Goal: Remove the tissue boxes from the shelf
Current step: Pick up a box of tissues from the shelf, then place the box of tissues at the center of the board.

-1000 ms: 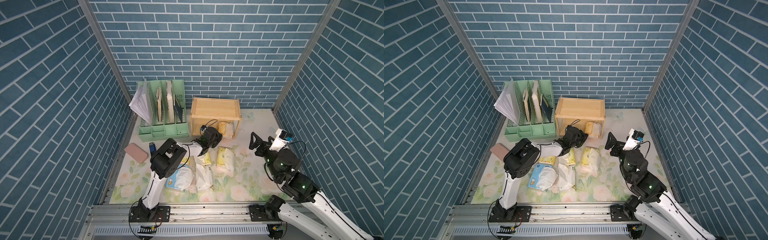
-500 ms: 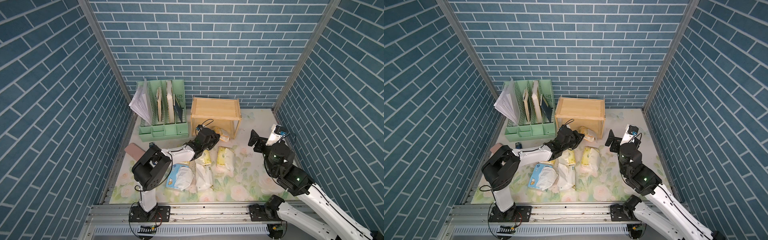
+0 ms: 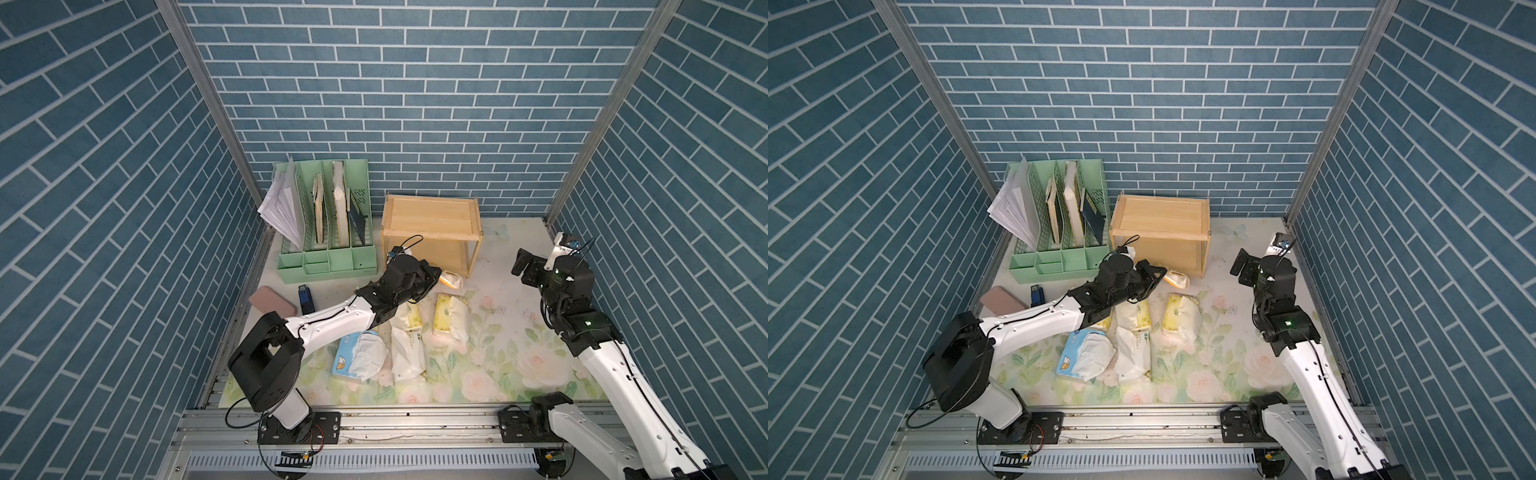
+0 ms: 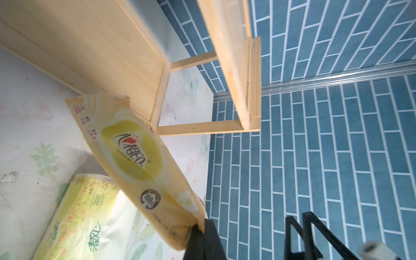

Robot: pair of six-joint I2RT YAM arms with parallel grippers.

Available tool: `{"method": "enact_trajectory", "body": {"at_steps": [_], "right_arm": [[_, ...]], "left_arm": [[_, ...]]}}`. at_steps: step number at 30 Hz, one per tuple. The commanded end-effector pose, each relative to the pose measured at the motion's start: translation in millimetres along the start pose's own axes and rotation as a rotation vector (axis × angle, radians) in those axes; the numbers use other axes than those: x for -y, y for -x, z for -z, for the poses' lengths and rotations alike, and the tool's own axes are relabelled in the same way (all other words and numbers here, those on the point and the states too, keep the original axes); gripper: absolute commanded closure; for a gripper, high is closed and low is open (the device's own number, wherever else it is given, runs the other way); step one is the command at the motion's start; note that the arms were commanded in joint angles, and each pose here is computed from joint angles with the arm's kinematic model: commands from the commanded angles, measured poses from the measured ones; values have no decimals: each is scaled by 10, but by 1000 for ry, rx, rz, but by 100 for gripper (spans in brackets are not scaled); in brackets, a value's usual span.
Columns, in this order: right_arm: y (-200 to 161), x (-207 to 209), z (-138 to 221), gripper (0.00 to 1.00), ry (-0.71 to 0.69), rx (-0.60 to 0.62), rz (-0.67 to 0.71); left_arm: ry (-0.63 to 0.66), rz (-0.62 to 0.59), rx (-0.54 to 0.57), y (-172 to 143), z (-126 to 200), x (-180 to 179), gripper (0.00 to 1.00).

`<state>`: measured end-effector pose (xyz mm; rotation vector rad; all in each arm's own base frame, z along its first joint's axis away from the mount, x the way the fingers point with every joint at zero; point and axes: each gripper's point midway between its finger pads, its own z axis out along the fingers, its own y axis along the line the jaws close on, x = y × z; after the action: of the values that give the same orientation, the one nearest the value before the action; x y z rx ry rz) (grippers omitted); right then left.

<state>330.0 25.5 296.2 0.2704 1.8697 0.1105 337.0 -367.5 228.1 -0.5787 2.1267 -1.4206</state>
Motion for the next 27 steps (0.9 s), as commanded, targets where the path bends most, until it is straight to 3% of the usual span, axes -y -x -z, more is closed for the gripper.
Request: {"method": "enact_trajectory", "body": {"at_steps": [1, 14, 27], "right_arm": [[-11, -65, -64, 0, 90, -30, -23], [-157, 164, -98, 0, 35, -63, -6], [-338, 109, -113, 1, 86, -87, -48]], "left_arm": [[-14, -27, -53, -111, 65, 151, 100], [-8, 13, -67, -188, 732, 367, 100], [22, 129, -192, -807, 974, 225, 100]]}}
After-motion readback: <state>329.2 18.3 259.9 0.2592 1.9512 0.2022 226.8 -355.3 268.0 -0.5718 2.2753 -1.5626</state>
